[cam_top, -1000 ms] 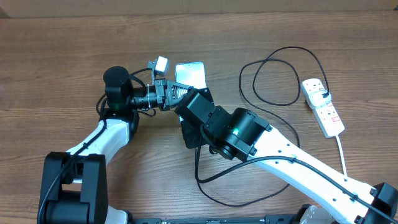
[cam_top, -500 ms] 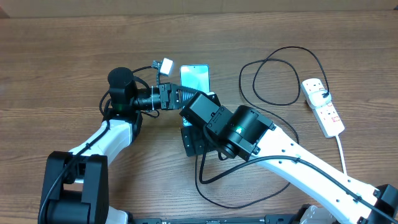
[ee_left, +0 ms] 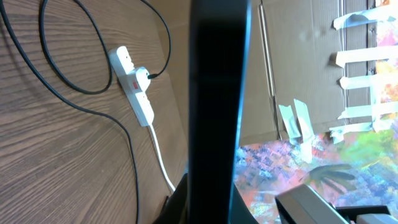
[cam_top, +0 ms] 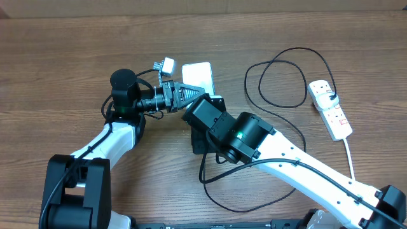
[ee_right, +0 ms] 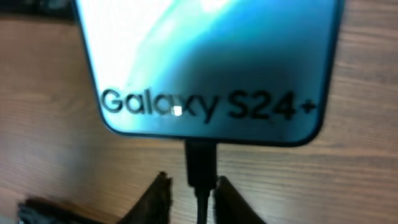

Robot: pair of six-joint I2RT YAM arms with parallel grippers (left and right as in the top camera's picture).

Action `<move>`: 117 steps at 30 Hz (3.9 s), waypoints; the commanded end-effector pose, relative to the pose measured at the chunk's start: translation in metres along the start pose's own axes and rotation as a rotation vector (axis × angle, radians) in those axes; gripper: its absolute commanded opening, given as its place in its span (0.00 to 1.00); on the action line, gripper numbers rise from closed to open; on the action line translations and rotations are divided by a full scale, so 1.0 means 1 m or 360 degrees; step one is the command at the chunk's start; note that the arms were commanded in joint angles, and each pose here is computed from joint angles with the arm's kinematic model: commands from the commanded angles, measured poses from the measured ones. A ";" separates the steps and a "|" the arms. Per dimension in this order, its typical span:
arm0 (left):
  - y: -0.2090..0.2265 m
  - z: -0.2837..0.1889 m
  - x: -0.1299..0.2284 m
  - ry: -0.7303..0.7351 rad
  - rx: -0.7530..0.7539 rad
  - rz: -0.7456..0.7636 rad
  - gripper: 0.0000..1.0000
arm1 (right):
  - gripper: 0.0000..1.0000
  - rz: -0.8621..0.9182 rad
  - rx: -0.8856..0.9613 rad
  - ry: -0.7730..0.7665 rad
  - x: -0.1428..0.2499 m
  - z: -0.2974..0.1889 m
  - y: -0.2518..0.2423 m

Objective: Plug charger to phone and switch on socket
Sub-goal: 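Press the plug further into the phone port with the right gripper, then lower the phone flat onto the table with the left gripper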

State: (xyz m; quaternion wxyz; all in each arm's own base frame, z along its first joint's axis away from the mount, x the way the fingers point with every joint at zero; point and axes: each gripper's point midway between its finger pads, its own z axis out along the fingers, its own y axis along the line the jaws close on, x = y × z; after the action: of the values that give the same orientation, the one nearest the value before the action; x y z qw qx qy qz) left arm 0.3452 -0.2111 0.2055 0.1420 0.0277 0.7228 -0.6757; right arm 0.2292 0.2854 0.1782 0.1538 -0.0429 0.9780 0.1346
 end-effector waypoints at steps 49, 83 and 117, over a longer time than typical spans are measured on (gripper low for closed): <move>0.125 -0.009 0.077 0.0239 -0.0827 0.0091 0.04 | 0.98 -0.0051 0.0078 -0.0360 -0.023 -0.145 -0.038; 0.206 -0.056 0.098 0.0300 -0.0889 -0.0209 0.04 | 1.00 -0.0038 0.0083 -0.0447 -0.034 -0.148 -0.037; 0.237 -0.112 0.084 0.0440 -0.1655 -0.0359 0.23 | 1.00 -0.0031 0.0089 -0.0482 -0.038 -0.149 -0.037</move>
State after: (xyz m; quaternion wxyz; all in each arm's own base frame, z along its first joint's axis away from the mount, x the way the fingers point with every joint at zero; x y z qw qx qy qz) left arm 0.3118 -0.1296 -0.0015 -0.0172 -0.0365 0.9354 -0.3512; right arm 0.2226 0.2126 0.3100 0.2883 -0.0328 0.9507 0.1097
